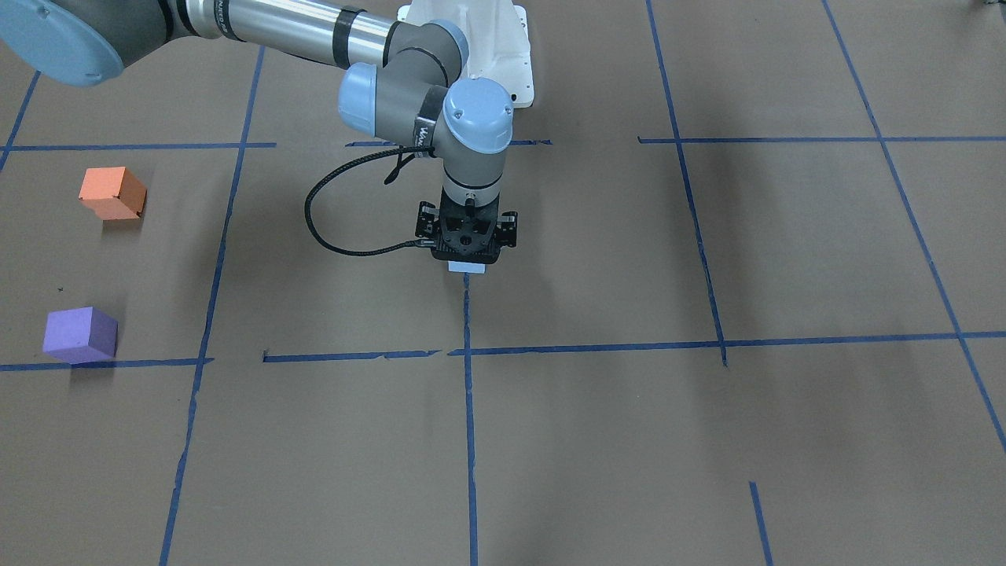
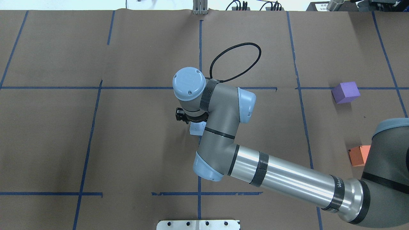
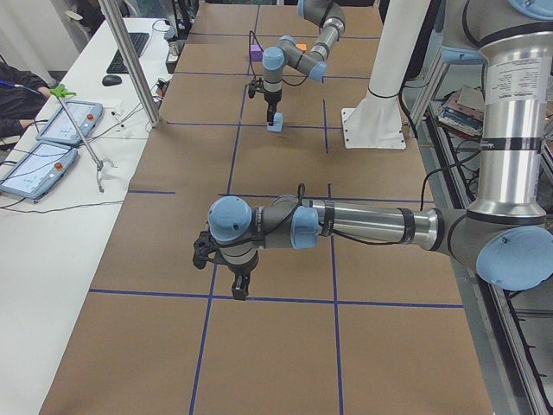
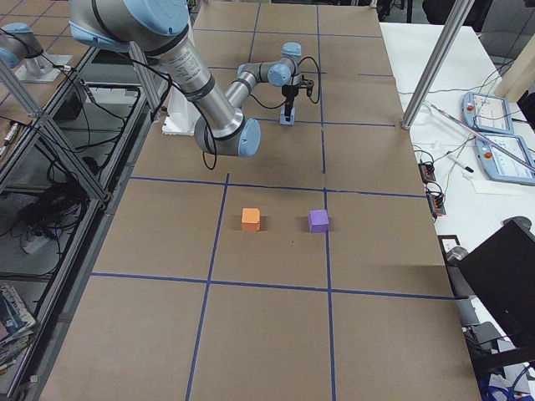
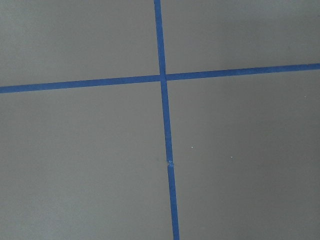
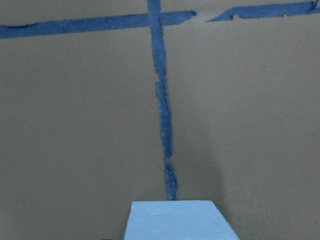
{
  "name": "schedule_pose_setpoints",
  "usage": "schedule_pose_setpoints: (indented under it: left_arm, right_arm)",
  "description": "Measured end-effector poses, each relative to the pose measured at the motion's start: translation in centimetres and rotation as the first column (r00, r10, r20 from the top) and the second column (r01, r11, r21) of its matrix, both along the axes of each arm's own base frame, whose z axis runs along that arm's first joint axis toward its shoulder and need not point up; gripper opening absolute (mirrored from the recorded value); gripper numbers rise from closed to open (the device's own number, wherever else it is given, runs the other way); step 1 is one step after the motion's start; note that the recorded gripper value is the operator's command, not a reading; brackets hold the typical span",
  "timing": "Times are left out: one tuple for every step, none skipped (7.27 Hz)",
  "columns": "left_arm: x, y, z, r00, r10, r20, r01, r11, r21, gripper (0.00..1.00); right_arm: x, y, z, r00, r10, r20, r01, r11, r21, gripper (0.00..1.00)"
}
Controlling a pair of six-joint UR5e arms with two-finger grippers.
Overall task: Place blue block between orange and purple blocks
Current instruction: 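Close the right gripper on the light blue cube and lift it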
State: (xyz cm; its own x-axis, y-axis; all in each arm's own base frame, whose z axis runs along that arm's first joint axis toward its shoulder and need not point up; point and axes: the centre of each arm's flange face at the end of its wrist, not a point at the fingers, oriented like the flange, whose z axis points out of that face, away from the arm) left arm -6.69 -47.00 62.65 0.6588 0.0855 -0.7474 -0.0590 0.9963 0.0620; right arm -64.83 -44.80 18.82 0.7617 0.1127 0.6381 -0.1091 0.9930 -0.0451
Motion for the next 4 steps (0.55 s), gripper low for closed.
schedule_pose_setpoints:
  left_arm:
    - [0.00,0.00,0.05,1.000,0.000,0.000,0.000,1.000,0.000,1.00]
    - [0.00,0.01,0.08,1.000,0.001,0.000,-0.001,1.000,0.000,1.00]
    - [0.00,0.01,0.09,1.000,0.001,0.000,-0.001,1.000,0.000,1.00]
    - [0.00,0.01,0.13,1.000,0.001,0.000,-0.001,1.000,-0.001,1.00]
  right_arm:
    - [-0.37,-0.02,0.25,1.000,-0.004,0.004,0.003,1.000,0.007,0.56]
    - [-0.50,-0.06,0.20,1.000,-0.005,0.010,0.005,1.000,0.012,0.25]
    - [-0.50,-0.10,0.13,1.000,-0.002,0.014,0.002,1.000,0.011,0.21]
    - [-0.20,-0.36,0.10,1.000,0.001,0.017,-0.001,1.000,0.008,0.21]
